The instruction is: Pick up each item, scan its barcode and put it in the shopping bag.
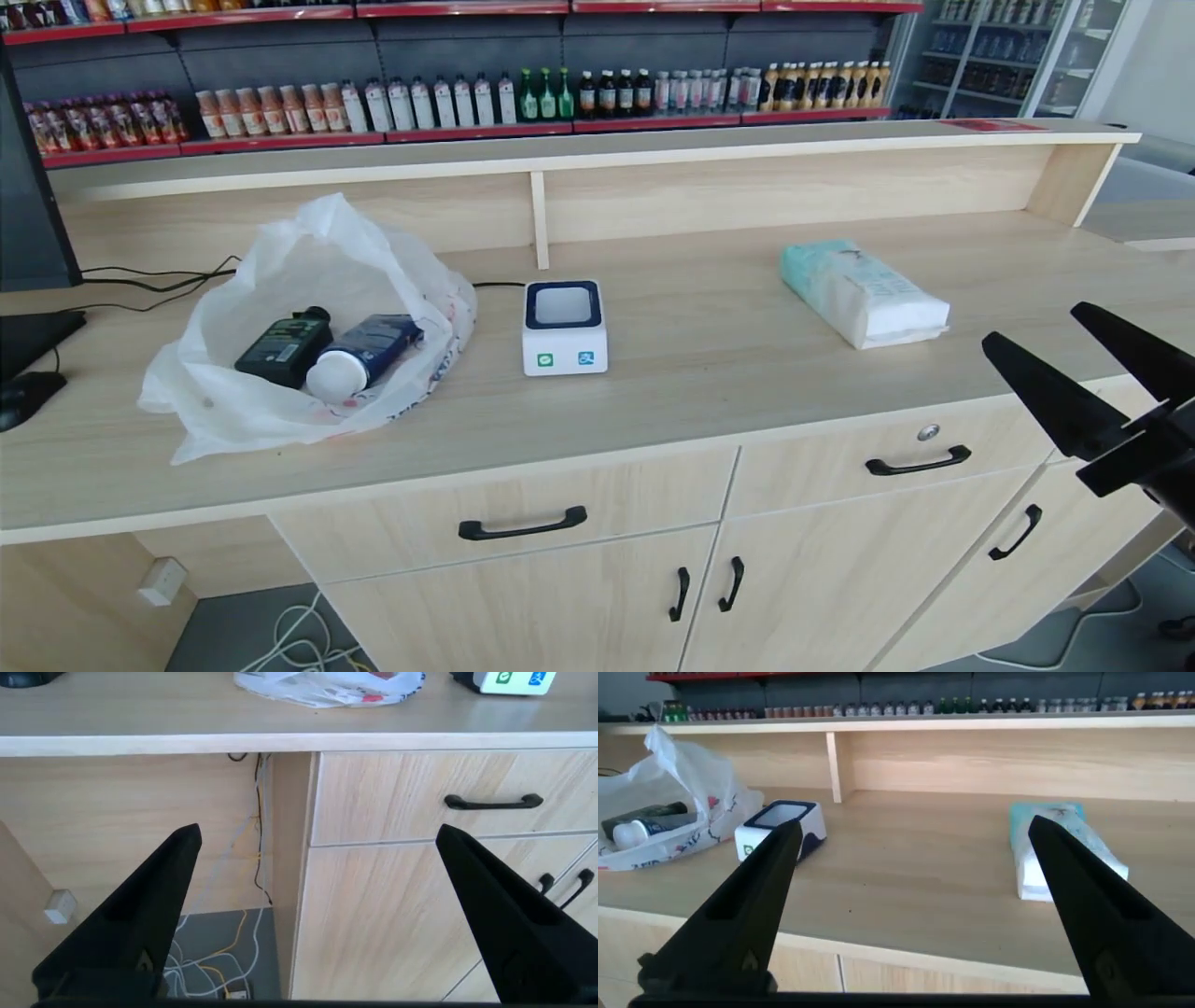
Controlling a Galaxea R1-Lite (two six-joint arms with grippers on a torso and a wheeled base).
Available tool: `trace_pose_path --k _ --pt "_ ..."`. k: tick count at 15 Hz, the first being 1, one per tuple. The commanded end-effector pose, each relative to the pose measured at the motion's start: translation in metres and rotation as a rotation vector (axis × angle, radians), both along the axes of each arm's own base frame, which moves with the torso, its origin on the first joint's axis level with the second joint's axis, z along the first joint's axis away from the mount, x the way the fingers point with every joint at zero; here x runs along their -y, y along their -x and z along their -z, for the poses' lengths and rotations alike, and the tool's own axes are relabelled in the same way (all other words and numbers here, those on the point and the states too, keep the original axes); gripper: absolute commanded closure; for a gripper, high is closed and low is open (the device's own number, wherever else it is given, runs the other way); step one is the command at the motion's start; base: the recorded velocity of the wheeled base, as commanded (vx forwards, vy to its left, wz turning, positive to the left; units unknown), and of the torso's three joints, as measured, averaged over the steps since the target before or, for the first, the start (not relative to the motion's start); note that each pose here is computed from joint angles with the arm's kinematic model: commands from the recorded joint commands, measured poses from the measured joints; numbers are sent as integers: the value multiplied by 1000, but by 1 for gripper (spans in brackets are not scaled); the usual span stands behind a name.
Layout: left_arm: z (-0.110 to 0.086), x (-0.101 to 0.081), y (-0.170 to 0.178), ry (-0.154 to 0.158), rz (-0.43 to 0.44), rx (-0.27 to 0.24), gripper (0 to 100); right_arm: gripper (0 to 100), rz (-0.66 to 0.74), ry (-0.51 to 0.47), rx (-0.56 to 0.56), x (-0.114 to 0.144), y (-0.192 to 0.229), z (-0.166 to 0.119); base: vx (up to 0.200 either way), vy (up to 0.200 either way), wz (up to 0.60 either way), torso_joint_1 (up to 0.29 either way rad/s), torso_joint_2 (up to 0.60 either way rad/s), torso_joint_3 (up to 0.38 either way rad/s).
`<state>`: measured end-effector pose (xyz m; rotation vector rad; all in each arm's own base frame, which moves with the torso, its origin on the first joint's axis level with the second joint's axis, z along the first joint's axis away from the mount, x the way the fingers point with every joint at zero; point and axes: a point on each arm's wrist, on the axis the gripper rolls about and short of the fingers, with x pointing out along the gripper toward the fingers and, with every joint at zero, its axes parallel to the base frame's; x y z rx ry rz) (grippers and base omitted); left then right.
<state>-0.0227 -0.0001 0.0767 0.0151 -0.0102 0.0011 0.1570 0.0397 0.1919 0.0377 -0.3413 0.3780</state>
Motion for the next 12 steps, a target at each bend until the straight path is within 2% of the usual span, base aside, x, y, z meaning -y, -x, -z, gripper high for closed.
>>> trace_pose_path --k 1,3,7,12 --pt "0 0 0 1 0 1 0 0 0 0 1 0 0 0 0 -200 0 2 7 2" --pt "0 0 0 1 0 1 0 0 2 2 -2 0 -1 0 0 -200 0 2 5 5" --pt "0 0 0 1 0 1 0 0 -4 2 -1 -1 0 0 0 -200 600 5 4 4" --pt "0 0 0 1 0 1 0 0 -9 9 -12 -2 -2 2 0 -200 0 1 4 1"
